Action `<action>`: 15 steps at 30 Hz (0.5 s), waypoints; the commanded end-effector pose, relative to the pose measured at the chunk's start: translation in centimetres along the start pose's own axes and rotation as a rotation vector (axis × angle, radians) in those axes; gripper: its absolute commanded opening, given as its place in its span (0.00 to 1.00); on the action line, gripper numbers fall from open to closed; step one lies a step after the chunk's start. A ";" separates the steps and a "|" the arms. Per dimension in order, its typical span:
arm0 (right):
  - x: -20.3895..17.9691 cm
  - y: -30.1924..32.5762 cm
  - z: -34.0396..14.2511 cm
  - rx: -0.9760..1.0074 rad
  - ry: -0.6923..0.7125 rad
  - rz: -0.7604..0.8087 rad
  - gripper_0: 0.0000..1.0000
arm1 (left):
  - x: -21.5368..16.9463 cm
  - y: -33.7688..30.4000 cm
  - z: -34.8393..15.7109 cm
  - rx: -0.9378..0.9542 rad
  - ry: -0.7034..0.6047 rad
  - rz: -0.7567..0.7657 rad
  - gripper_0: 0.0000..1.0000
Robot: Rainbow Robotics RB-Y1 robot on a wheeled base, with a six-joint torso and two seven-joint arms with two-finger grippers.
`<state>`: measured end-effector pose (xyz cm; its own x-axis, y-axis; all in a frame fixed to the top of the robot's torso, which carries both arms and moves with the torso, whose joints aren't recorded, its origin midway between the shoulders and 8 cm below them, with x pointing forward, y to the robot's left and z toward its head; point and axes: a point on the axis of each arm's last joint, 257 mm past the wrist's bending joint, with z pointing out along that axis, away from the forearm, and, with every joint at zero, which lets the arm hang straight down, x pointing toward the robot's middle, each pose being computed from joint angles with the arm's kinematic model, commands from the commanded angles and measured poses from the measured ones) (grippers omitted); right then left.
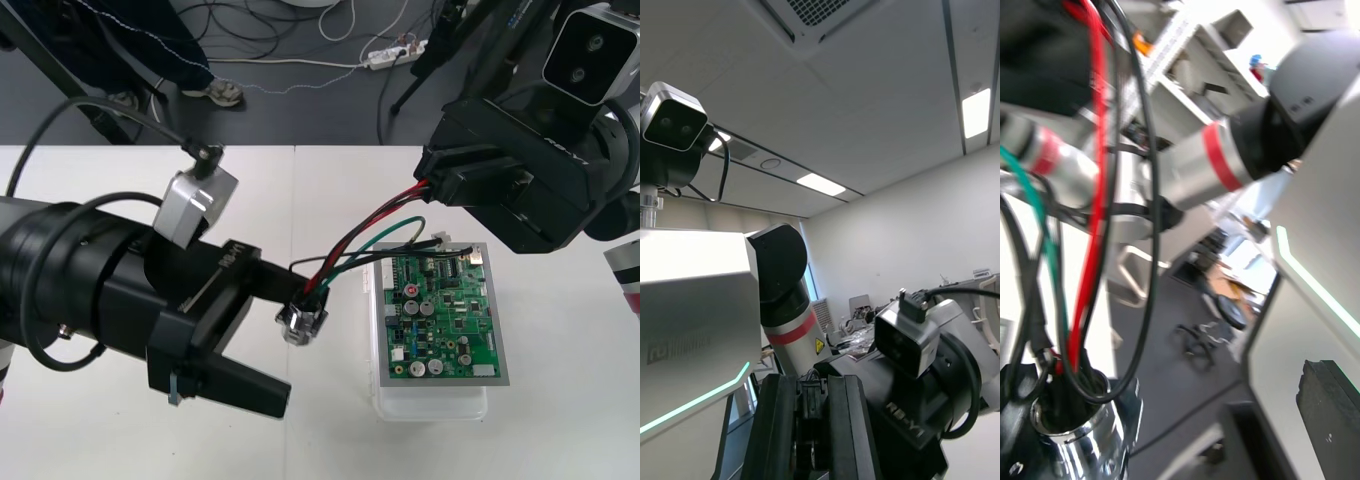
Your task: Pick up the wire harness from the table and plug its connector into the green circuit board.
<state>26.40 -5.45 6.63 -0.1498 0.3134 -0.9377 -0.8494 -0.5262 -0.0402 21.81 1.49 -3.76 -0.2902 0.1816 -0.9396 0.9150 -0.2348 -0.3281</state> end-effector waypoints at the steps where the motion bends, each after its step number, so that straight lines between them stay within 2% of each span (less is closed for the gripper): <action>1: 1.0 0.7 -1.1 0.027 0.067 0.072 0.00 | -3.8 3.1 -2.0 -0.168 -0.125 0.079 1.00; 8: 1.6 0.6 -3.1 0.104 0.104 0.067 0.00 | -7.1 6.4 -4.6 -0.342 -0.213 0.208 1.00; 15: 2.0 0.8 -5.0 0.200 0.153 0.005 0.00 | -8.2 6.9 -5.8 -0.385 -0.234 0.226 1.00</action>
<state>28.30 -7.52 2.69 -0.1113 0.2064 -0.9721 -0.9175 -0.3973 0.0207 30.40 2.67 0.27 -0.1532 -0.0217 -0.9880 0.9866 0.0537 -0.1542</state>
